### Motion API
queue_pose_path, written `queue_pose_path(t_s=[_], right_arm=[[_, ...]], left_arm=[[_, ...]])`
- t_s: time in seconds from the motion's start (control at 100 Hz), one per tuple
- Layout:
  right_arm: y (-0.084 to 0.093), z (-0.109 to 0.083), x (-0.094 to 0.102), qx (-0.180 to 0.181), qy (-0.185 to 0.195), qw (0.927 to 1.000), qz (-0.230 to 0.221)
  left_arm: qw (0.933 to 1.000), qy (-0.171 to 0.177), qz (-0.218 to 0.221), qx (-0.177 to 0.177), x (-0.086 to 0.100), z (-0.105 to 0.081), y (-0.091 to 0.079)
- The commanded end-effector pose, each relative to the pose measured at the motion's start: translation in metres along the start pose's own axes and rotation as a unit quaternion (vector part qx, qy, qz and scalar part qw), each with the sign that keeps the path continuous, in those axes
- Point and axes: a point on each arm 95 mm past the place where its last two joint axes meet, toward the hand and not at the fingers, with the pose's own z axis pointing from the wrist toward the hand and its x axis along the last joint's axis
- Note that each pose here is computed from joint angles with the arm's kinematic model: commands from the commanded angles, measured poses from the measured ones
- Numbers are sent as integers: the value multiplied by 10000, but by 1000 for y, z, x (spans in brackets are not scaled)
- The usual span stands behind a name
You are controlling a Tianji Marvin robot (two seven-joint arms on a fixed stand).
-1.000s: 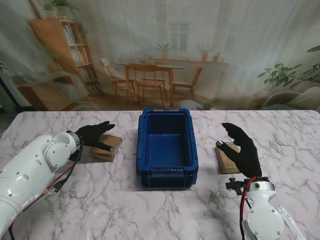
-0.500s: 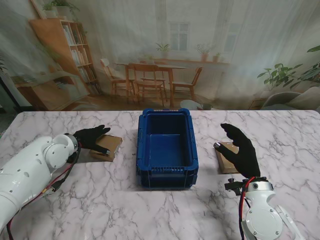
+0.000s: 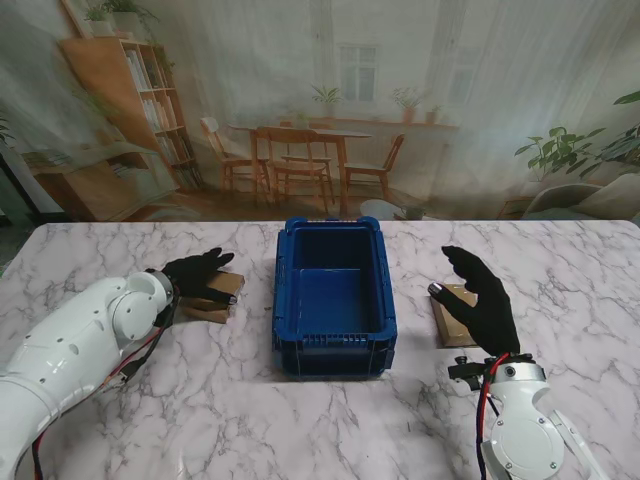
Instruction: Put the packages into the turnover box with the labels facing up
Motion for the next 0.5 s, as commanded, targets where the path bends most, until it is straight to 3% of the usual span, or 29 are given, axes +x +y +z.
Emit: queue_pose_path(t_s=[0.0, 0.49], right_arm=[[-2, 0, 1, 15, -32, 10000, -13], [-4, 2, 2, 68, -73, 9999, 36]], left_arm=[[10000, 55, 13, -2, 8, 5, -4], [9999, 13, 133, -52, 15, 19, 6]])
